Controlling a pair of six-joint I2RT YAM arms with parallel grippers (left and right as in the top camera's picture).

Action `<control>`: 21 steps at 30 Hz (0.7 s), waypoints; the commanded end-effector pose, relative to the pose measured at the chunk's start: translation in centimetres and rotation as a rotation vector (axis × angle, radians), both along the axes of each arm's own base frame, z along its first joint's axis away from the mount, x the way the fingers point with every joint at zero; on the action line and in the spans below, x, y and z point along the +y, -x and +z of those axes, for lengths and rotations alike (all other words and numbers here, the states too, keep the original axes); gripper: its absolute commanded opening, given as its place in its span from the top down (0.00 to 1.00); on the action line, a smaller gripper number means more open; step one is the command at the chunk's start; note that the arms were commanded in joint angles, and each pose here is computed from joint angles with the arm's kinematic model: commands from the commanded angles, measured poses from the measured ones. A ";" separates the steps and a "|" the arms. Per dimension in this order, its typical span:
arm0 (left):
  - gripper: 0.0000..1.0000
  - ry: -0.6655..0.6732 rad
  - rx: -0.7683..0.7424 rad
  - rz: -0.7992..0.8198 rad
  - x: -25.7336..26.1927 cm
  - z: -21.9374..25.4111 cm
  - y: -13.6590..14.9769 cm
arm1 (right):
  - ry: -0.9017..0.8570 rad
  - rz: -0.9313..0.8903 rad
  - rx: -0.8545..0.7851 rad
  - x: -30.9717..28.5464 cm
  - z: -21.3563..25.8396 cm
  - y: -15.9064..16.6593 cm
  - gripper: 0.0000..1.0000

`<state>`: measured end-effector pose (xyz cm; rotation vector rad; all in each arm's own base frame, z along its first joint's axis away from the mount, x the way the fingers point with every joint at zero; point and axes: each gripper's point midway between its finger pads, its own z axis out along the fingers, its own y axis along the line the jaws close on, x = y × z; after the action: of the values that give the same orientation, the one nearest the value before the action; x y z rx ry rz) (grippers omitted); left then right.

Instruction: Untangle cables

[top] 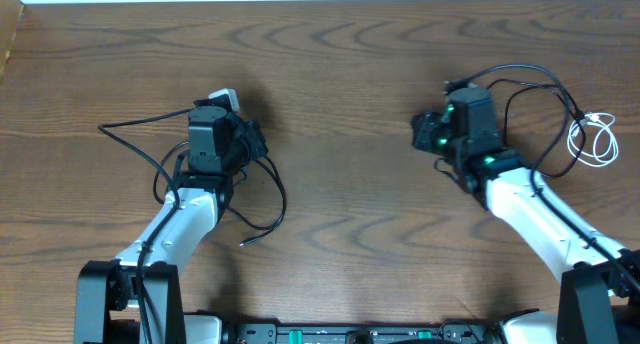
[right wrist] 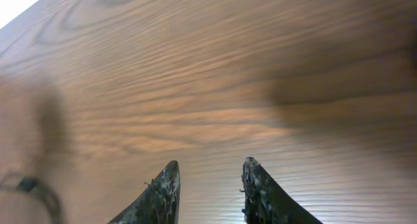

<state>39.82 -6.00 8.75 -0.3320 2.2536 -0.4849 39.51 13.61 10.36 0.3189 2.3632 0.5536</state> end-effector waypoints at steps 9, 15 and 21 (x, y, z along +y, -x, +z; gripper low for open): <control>0.89 -0.066 -0.028 0.074 1.8 0.9 -0.7 | -0.052 0.288 -0.085 12.0 -0.2 3.1 0.77; 0.89 -0.069 -0.022 0.088 2.3 1.2 -0.4 | -0.155 0.563 -0.093 18.6 -1.2 6.0 0.76; 0.89 -0.071 -0.025 0.156 4.9 2.6 0.4 | -0.179 0.672 -0.028 21.7 -2.3 6.8 0.63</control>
<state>39.10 -2.78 9.21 -0.4314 2.2525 -0.3604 33.03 32.98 6.87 -0.3156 2.3990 0.9780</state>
